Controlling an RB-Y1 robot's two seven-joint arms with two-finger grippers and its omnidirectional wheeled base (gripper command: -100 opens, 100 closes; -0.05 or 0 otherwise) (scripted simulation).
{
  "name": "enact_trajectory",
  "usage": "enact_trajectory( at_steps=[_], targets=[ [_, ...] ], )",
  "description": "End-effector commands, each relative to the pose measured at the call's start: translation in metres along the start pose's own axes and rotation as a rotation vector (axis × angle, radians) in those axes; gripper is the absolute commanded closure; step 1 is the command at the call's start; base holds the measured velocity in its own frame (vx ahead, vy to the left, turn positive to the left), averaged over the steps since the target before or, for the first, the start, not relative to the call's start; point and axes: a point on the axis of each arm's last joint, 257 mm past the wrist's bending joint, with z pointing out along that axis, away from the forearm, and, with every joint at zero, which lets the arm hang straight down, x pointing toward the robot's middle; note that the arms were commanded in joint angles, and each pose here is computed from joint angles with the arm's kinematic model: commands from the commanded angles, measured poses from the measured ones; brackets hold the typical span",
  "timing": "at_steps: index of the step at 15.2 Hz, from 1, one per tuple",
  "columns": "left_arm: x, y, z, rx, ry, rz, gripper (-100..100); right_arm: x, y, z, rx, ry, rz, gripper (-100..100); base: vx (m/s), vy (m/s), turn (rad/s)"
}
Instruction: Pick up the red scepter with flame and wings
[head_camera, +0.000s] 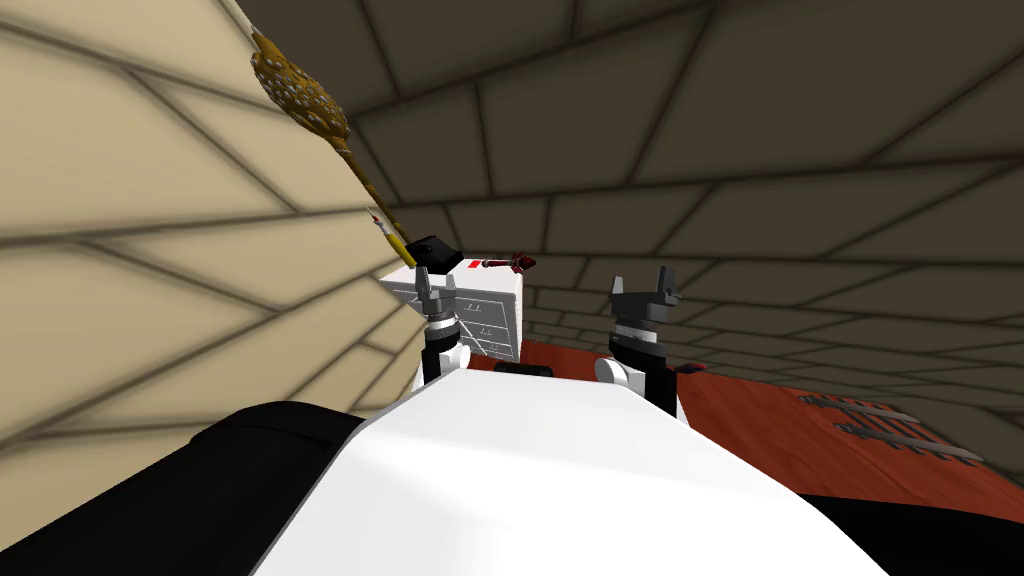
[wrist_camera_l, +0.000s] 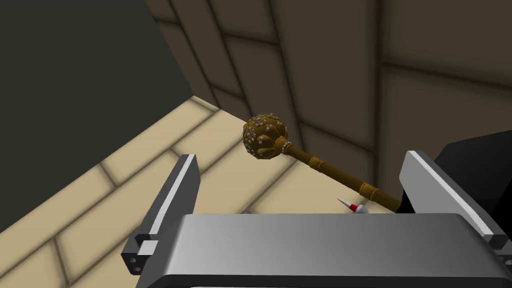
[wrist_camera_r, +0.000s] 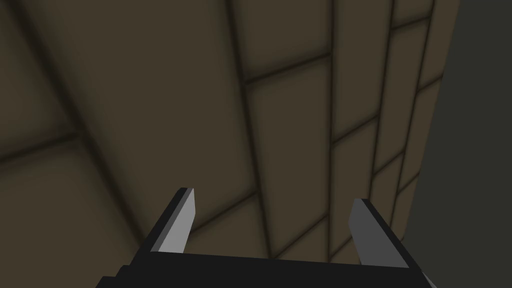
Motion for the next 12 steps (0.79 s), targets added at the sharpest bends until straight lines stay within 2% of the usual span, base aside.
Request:
enact_trajectory(
  at_steps=[1,2,4,5,6,7,8,11,12],
  targets=[
    [0.007,0.005,0.002,-0.011,0.044,0.01,-100,0.0,0.0,0.0,0.0,0.0,0.0,0,-0.049,0.008,0.024],
    [0.007,0.005,0.002,-0.011,0.044,0.01,-100,0.0,0.0,0.0,0.0,0.0,0.0,0,-0.091,0.019,0.02],
    [0.016,0.017,0.007,-0.036,0.102,0.023,-100,0.0,0.0,0.0,0.0,0.0,0.0,0,-0.117,0.017,0.013],
    [0.017,0.017,0.007,-0.036,0.107,0.025,-100,0.0,0.0,0.0,0.0,0.0,0.0,0,-0.11,-0.006,0.011],
    [0.022,0.024,0.011,-0.054,0.138,0.034,-100,0.0,0.0,0.0,0.0,0.0,0.0,0,-0.101,0.0,0.015],
    [0.022,0.024,0.011,-0.054,0.138,0.034,-100,0.0,0.0,0.0,0.0,0.0,0.0,0,-0.081,0.009,0.01],
    [0.027,0.034,0.015,-0.074,0.168,0.045,-100,0.0,0.0,0.0,0.0,0.0,0.0,0,-0.066,0.007,0.011],
    [0.032,0.044,0.02,-0.097,0.195,0.056,-100,0.0,0.0,0.0,0.0,0.0,0.0,0,-0.048,0.001,0.011],
    [0.036,0.051,0.027,-0.108,0.22,0.068,-100,0.0,0.0,0.0,0.0,0.0,0.0,0,-0.049,0.001,0.015]
  ],
)
